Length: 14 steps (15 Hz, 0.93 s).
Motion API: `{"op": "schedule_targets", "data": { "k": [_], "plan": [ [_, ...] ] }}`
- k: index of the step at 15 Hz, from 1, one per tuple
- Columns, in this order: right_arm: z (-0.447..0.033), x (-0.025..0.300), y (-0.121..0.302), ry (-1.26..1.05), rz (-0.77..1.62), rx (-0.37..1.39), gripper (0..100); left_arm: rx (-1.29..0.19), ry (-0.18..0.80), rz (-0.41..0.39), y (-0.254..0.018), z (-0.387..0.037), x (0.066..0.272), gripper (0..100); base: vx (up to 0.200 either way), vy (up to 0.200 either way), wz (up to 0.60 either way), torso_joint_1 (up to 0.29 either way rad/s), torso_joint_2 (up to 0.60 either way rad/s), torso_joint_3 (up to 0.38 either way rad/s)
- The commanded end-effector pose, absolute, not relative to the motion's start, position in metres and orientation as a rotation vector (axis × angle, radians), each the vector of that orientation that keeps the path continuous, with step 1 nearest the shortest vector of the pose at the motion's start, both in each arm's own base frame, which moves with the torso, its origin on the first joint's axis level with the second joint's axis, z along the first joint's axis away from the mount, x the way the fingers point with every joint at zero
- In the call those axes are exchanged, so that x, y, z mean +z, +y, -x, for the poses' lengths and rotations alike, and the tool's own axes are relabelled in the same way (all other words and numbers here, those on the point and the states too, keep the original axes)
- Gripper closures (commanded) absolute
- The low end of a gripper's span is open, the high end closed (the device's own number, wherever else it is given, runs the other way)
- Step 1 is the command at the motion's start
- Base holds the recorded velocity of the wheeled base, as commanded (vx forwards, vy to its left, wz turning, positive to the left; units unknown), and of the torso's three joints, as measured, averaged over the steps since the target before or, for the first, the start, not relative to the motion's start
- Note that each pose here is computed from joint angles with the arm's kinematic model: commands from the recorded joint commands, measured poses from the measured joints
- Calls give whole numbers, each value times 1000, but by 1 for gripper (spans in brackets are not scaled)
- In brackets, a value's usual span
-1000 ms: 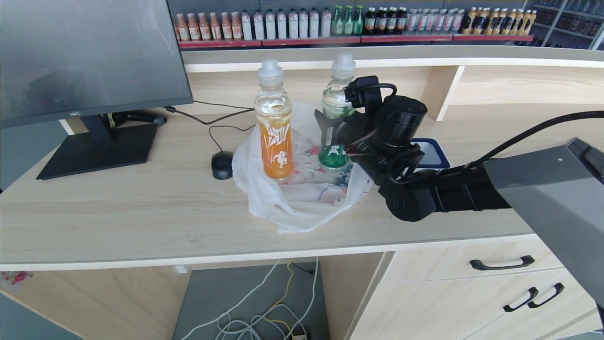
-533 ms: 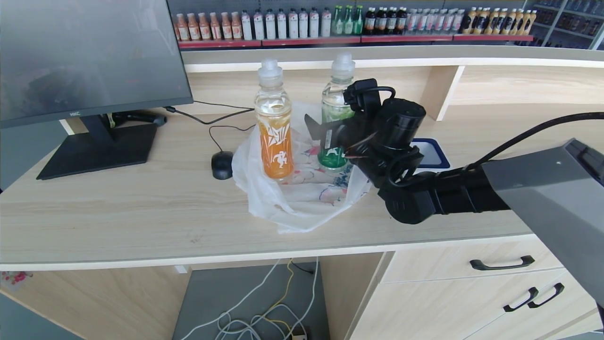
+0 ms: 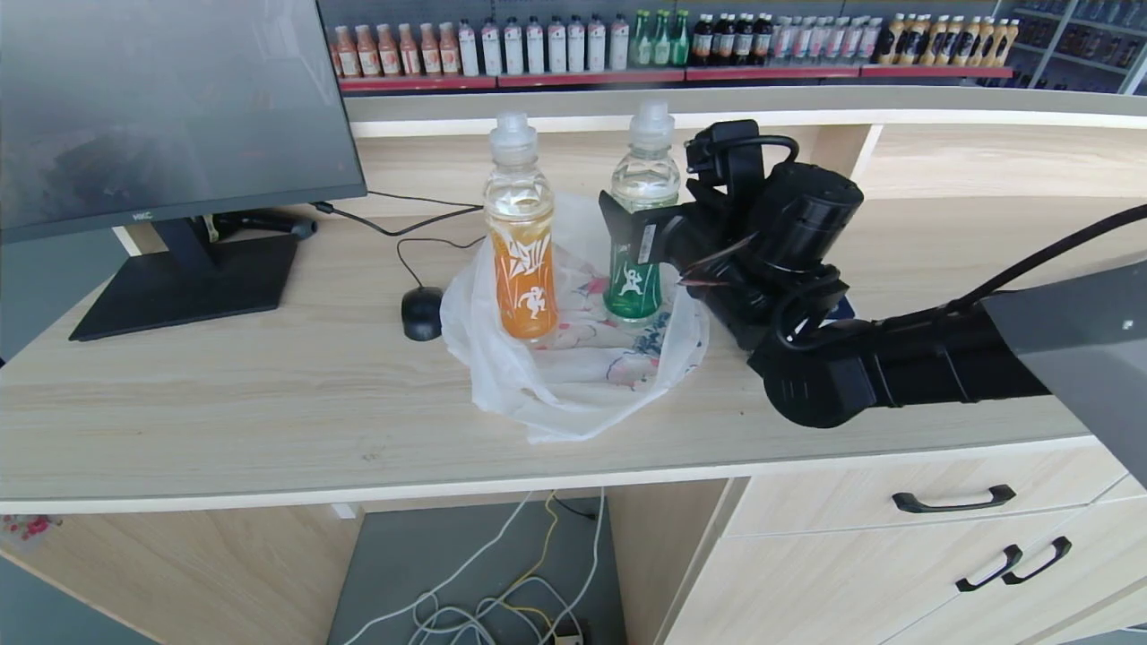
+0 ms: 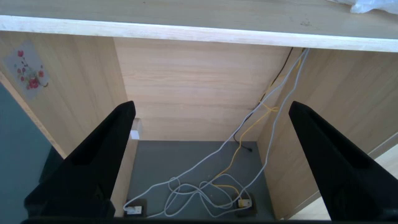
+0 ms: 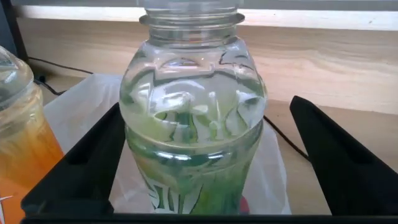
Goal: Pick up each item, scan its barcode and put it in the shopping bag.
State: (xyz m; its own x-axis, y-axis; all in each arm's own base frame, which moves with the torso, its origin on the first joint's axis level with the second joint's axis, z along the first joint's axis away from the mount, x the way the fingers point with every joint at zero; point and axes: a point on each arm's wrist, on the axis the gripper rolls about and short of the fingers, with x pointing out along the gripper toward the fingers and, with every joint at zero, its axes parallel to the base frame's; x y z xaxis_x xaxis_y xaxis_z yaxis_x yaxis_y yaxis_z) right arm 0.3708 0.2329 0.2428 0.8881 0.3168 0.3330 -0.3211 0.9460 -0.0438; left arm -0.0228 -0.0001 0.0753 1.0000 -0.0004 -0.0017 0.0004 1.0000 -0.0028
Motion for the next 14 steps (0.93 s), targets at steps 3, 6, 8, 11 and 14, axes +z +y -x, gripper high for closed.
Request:
{"op": "schedule_targets", "data": {
  "k": [3, 6, 8, 11, 14],
  "plan": [
    [-319, 268, 221, -417, -67, 328, 0, 0, 2, 3, 0, 23, 75, 0, 0, 0, 0, 0, 0, 0],
    [-274, 278, 189, -438, -100, 333, 0, 0, 2, 3, 0, 23, 75, 0, 0, 0, 0, 0, 0, 0],
    [-236, 277, 162, -423, -116, 337, 0, 0, 2, 3, 0, 23, 75, 0, 0, 0, 0, 0, 0, 0],
    [-174, 261, 117, -389, -99, 341, 0, 0, 2, 3, 0, 23, 75, 0, 0, 0, 0, 0, 0, 0],
    [-128, 225, 85, -318, -68, 353, 0, -2, 2, 2, 0, 23, 75, 0, 0, 0, 0, 0, 0, 0]
  ]
}}
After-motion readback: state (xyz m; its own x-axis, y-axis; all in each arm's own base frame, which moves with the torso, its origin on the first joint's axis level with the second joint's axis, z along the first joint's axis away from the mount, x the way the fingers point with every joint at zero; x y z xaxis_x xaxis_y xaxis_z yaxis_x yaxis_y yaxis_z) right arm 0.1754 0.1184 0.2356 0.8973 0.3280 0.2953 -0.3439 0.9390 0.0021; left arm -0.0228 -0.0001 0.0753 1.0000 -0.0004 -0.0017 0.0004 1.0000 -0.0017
